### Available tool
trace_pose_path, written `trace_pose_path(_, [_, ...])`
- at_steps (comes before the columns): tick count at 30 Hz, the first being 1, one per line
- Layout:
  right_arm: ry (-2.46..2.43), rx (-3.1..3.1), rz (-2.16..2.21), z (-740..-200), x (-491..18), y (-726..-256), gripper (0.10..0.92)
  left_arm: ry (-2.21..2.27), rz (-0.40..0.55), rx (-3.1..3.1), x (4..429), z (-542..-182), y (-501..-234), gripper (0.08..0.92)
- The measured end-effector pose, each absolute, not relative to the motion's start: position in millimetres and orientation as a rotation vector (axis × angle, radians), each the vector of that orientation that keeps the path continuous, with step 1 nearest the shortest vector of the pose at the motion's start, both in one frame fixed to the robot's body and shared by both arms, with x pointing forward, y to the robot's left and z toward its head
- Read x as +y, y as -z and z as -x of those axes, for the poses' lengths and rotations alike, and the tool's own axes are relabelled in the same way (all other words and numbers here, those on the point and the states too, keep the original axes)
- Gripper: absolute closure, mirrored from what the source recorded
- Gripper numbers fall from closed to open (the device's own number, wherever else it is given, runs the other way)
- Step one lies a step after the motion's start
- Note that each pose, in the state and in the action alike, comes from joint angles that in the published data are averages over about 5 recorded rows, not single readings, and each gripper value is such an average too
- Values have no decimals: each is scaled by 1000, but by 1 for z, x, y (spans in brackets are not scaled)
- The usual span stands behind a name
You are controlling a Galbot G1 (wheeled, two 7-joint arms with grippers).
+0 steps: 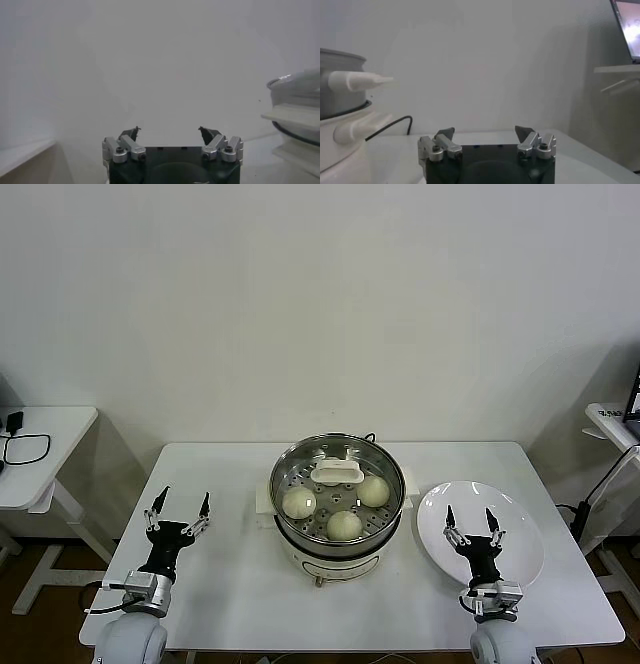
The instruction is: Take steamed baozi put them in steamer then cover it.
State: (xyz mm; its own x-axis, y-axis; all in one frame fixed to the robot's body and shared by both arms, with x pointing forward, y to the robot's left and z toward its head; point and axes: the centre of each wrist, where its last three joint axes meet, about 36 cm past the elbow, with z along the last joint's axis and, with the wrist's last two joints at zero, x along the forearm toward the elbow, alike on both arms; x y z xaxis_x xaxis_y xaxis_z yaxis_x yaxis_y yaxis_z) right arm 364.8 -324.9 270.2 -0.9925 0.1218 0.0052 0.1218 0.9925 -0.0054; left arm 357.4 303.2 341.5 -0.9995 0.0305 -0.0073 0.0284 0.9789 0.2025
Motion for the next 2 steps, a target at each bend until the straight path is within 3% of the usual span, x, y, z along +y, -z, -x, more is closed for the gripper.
trace_pose_path(2, [-8,-3130,190,-365,-325,-270,200,-317,-46,3116,303,-357,-341,177])
